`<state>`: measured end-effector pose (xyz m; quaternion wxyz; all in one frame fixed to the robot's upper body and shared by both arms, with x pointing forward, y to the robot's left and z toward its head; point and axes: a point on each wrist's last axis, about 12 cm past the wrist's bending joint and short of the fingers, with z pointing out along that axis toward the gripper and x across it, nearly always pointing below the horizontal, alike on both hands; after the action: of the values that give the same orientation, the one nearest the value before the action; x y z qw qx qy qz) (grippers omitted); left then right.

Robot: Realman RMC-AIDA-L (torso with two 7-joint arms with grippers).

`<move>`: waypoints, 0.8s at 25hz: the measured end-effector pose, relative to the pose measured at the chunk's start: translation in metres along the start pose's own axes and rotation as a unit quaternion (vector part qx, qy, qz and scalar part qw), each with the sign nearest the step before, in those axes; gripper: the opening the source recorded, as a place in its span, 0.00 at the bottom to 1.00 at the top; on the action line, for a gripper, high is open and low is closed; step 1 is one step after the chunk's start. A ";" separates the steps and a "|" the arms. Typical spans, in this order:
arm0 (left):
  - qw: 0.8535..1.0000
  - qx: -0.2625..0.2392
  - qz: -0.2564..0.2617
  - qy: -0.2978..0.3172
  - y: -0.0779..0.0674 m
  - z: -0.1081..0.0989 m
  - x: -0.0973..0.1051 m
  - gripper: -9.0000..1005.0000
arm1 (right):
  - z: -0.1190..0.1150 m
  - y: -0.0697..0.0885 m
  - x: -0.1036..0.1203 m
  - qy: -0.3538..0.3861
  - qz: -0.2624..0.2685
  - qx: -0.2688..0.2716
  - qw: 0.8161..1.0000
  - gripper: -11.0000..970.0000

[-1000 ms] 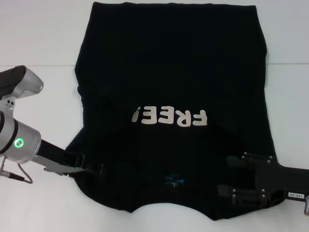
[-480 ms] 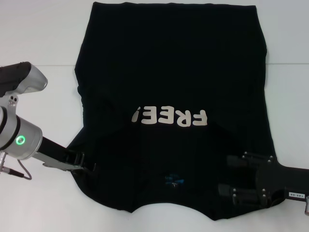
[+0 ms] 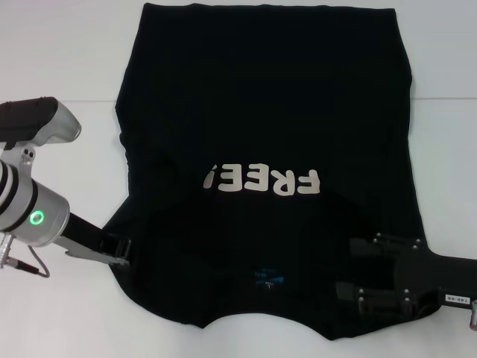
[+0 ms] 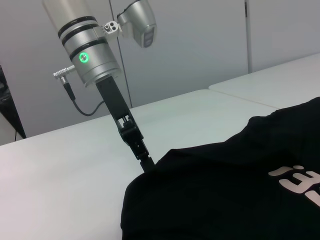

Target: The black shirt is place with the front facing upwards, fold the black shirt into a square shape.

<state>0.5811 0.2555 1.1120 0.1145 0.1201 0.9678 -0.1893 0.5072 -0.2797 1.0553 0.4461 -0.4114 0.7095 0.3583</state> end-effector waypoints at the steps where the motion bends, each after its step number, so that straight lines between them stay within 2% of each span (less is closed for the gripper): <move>1: 1.000 -0.002 0.002 -0.001 -0.001 0.000 0.000 0.25 | 0.000 0.000 0.000 0.000 0.000 0.000 1.000 0.86; 4: 1.000 -0.003 0.006 -0.003 -0.001 -0.001 -0.001 0.19 | 0.000 -0.001 -0.001 -0.001 0.000 0.001 1.000 0.86; 8: 1.000 -0.004 0.006 -0.003 -0.001 -0.001 -0.001 0.04 | -0.001 -0.001 -0.002 -0.005 0.000 0.002 1.000 0.86; 14: 1.000 0.006 -0.007 -0.008 0.002 -0.004 0.001 0.04 | -0.005 -0.001 -0.004 -0.017 0.002 0.002 1.000 0.86; 17: 0.998 0.042 -0.043 -0.027 0.014 -0.019 0.005 0.04 | -0.006 -0.001 -0.005 -0.021 0.003 0.003 1.000 0.86; 20: 0.996 0.061 -0.057 -0.037 0.021 -0.025 0.007 0.05 | -0.006 -0.001 -0.004 -0.020 0.003 0.003 1.000 0.86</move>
<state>0.5756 0.2850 1.1252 0.1321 0.0644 0.9547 -0.2588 0.5075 -0.2843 1.0613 0.4606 -0.4008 0.7023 0.3660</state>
